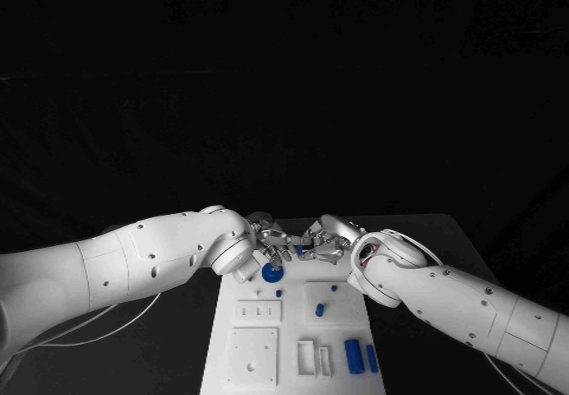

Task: Assemble the parts on the task board

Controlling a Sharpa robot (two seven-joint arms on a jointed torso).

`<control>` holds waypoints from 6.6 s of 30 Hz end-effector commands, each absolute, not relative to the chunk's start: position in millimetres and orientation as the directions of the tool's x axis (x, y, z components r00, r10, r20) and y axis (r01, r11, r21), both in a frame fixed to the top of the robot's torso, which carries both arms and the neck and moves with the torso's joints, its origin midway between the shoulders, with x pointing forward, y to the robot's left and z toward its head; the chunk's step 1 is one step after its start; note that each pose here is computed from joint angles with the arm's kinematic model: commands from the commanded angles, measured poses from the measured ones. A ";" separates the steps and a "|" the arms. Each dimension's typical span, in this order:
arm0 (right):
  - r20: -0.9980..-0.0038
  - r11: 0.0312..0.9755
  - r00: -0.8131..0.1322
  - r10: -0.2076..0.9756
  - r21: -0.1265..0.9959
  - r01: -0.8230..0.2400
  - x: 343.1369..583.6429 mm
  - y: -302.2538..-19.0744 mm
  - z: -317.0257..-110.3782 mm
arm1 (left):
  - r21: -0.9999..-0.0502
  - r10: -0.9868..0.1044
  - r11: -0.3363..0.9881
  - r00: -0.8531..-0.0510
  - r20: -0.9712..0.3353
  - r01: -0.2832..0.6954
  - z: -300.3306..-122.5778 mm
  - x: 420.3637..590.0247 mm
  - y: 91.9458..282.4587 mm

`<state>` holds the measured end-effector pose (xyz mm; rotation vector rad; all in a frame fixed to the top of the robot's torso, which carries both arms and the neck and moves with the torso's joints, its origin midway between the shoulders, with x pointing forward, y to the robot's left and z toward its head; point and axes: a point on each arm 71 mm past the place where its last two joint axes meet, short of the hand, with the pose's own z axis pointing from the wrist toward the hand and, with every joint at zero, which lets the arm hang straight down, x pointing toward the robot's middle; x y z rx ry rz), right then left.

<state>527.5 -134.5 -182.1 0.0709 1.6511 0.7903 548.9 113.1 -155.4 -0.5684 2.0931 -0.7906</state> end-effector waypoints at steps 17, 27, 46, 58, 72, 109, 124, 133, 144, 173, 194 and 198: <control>-0.855 0.765 -0.273 0.442 0.518 -0.384 526.3 -130.4 -182.8 | -0.690 -0.604 0.715 -0.599 -0.526 -0.115 -158.9 547.5 106.9; -0.854 0.763 -0.275 0.441 0.518 -0.386 525.7 -129.5 -182.5 | -0.679 -0.593 0.725 -0.602 -0.535 -0.111 -159.6 547.5 107.2; -0.854 0.764 -0.281 0.437 0.518 -0.385 526.0 -128.8 -183.3 | -0.679 -0.593 0.726 -0.598 -0.539 -0.108 -159.5 547.8 108.7; -0.854 0.764 -0.286 0.435 0.518 -0.384 526.5 -127.3 -184.3 | -0.693 -0.599 0.713 -0.610 -0.519 -0.111 -159.8 545.0 106.8; -0.851 0.764 -0.284 0.442 0.523 -0.378 528.1 -128.8 -185.6 | -0.710 -0.614 0.694 -0.611 -0.500 -0.117 -159.4 545.6 108.4; -0.719 0.695 -0.104 0.687 0.692 -0.197 553.1 -253.6 -175.5 | -0.561 -0.549 0.808 -0.573 -0.609 -0.178 -170.5 537.9 182.5; -0.554 0.544 0.019 0.832 0.811 -0.214 572.1 -278.8 -157.1 | -0.451 -0.461 0.876 -0.567 -0.683 -0.169 -188.5 523.0 178.9; -0.335 0.321 -0.051 0.941 0.930 -0.177 581.6 -272.0 -158.9 | -0.394 -0.400 0.908 -0.568 -0.720 -0.141 -204.7 521.0 172.0; -0.210 0.189 -0.107 0.972 0.965 -0.180 586.2 -256.3 -157.2 | -0.353 -0.361 0.926 -0.587 -0.725 -0.134 -231.3 517.4 164.3; -0.327 0.300 -0.094 0.940 0.928 -0.222 585.5 -236.9 -151.6 | -0.324 -0.327 0.939 -0.595 -0.734 -0.116 -260.6 516.5 153.5; -0.328 0.301 -0.097 0.940 0.928 -0.218 585.6 -237.5 -152.1 | -0.312 -0.316 0.943 -0.611 -0.726 -0.118 -268.2 515.8 156.5; -0.328 0.302 -0.098 0.940 0.928 -0.217 585.6 -237.7 -152.1 | -0.309 -0.314 0.944 -0.615 -0.723 -0.117 -269.1 515.4 157.1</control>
